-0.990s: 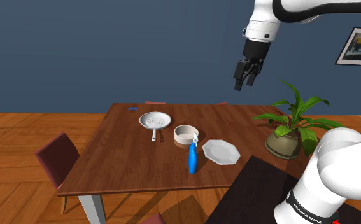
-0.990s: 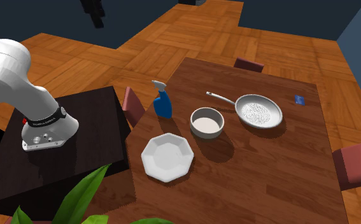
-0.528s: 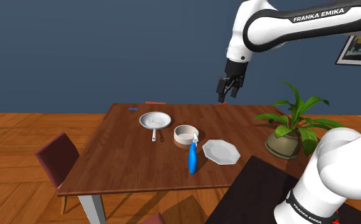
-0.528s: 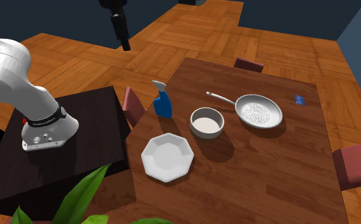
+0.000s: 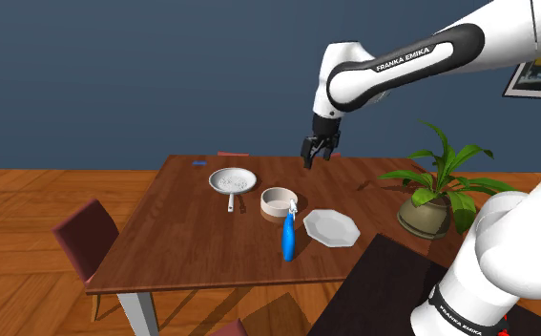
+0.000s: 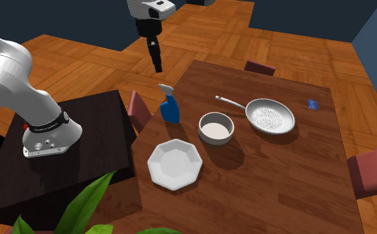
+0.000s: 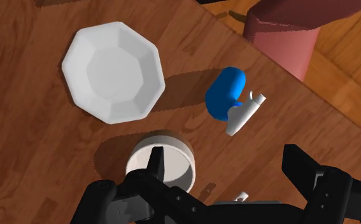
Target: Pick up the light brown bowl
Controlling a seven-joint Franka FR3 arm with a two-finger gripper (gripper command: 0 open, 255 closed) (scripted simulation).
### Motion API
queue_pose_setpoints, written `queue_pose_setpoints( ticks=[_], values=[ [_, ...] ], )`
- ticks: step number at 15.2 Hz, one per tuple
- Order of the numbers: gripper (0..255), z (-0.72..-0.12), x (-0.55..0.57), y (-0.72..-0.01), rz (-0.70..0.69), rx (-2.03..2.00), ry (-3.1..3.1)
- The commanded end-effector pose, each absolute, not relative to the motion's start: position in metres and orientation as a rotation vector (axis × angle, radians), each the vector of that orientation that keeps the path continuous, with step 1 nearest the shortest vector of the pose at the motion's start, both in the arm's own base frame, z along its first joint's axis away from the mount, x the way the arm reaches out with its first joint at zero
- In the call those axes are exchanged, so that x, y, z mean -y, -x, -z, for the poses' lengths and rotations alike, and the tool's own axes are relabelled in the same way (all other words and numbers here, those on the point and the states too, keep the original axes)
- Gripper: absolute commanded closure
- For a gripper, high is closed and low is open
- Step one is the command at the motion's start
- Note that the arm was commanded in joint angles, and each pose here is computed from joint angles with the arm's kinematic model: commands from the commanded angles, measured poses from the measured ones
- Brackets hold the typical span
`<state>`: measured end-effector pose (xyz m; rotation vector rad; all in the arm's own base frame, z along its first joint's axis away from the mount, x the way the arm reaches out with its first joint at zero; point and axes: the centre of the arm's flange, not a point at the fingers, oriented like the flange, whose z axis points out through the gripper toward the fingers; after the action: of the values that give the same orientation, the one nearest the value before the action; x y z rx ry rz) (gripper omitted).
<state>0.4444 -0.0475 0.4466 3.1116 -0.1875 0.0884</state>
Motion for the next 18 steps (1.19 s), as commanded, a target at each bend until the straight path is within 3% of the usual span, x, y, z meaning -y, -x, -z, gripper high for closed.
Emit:
queue_pose_setpoints(
  ticks=[1,18],
  values=[
    [0,-0.423,0.049,-0.461,-0.091,0.191,-3.11],
    [0,-0.251,0.074,-0.602,-0.094,0.221,-3.098]
  ],
)
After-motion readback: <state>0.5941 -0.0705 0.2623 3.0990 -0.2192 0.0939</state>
